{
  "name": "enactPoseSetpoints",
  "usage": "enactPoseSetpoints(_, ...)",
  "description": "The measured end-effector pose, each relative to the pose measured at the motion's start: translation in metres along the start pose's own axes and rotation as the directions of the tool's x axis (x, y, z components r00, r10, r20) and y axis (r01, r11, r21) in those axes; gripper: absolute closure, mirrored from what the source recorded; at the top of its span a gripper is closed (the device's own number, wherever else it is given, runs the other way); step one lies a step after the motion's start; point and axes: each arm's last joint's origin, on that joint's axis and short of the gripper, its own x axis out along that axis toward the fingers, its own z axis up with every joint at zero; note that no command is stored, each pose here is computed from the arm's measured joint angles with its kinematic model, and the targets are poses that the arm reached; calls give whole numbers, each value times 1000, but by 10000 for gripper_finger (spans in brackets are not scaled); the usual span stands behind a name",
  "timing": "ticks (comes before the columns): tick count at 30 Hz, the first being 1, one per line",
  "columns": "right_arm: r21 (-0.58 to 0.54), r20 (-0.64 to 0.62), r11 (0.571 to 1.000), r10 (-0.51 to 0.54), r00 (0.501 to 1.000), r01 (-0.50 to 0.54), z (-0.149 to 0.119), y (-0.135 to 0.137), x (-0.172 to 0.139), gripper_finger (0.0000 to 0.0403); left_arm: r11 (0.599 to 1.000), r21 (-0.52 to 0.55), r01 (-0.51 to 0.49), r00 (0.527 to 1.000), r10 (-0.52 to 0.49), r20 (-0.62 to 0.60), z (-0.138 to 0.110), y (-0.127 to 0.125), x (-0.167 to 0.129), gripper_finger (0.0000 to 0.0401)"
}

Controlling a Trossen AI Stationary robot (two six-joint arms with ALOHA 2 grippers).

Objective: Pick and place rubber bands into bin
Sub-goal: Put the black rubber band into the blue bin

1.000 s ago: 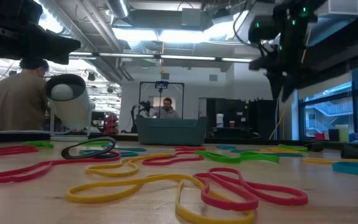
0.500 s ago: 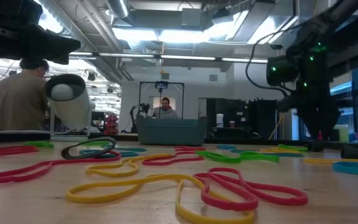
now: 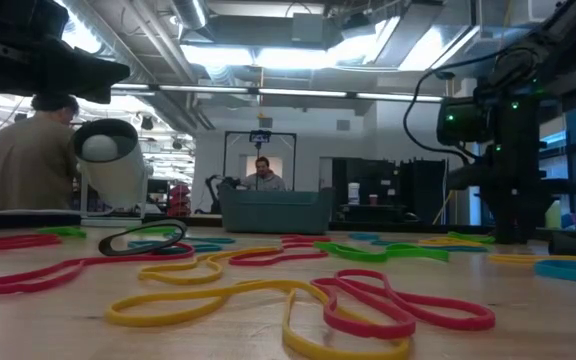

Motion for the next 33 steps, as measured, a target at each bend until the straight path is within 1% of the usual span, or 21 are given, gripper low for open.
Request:
enactPoseSetpoints(3, 11, 20, 1000, 12, 1000, -12, 3, 3, 0, 281, 1000, 0, 0, 1000, 0, 0, 0, 0, 0, 399)
enactPoseSetpoints(5, 20, 30, 1000, 17, 999, -18, 3, 3, 1, 292, 1000, 0, -1, 1000, 1, 0, 0, 0, 0, 399)
enactPoseSetpoints(7, 13, 31, 1000, 15, 999, -15, 2, 4, 2, 317, 1000, 0, 0, 1000, 0, 0, 0, 0, 0, 399)
enactPoseSetpoints(10, 12, 45, 1000, 9, 999, -9, -1, 7, 2, 376, 1000, 0, -1, 1000, 1, -1, 0, 0, 0, 399)
enactPoseSetpoints(11, 5, 48, 1000, 7, 999, -8, -2, 8, 2, 388, 1000, 0, 0, 1000, 0, 0, 0, 0, 0, 399)
enactPoseSetpoints(16, 41, 26, 999, -23, 999, 22, -5, 15, -7, 395, 1000, 0, 0, 1000, 0, 0, 0, 0, 0, 399)
enactPoseSetpoints(18, 31, 28, 999, -18, 999, 17, -6, 21, -19, 399, 1000, 0, 0, 1000, 0, -1, 0, 0, 0, 399)
enactPoseSetpoints(22, 40, 125, 999, -7, 992, 3, -2, 40, -52, 400, 1000, 0, 0, 1000, 0, -1, 0, 0, 0, 399)
enactPoseSetpoints(24, 22, 179, 999, 42, 983, -47, 2, 54, -73, 401, 1000, 0, -1, 1000, 1, -1, 0, 0, 0, 399)
enactPoseSetpoints(26, -2, 243, 994, 108, 964, -111, 7, 70, -96, 401, 1000, 0, -1, 1000, 1, -1, 0, 0, 0, 399)
enactPoseSetpoints(29, -35, 342, 984, 176, 923, -175, 17, 94, -129, 401, 1000, 0, 0, 1000, 0, -1, 0, 0, 0, 399)
enactPoseSetpoints(31, -74, 387, 976, 218, 896, -205, 25, 110, -149, 402, 1000, 0, 0, 1000, 0, -1, 0, 0, 0, 399)
enactPoseSetpoints(33, -126, 406, 968, 251, 879, -218, 36, 129, -163, 402, 1000, 0, 0, 1000, 0, -1, 0, 0, 0, 399)
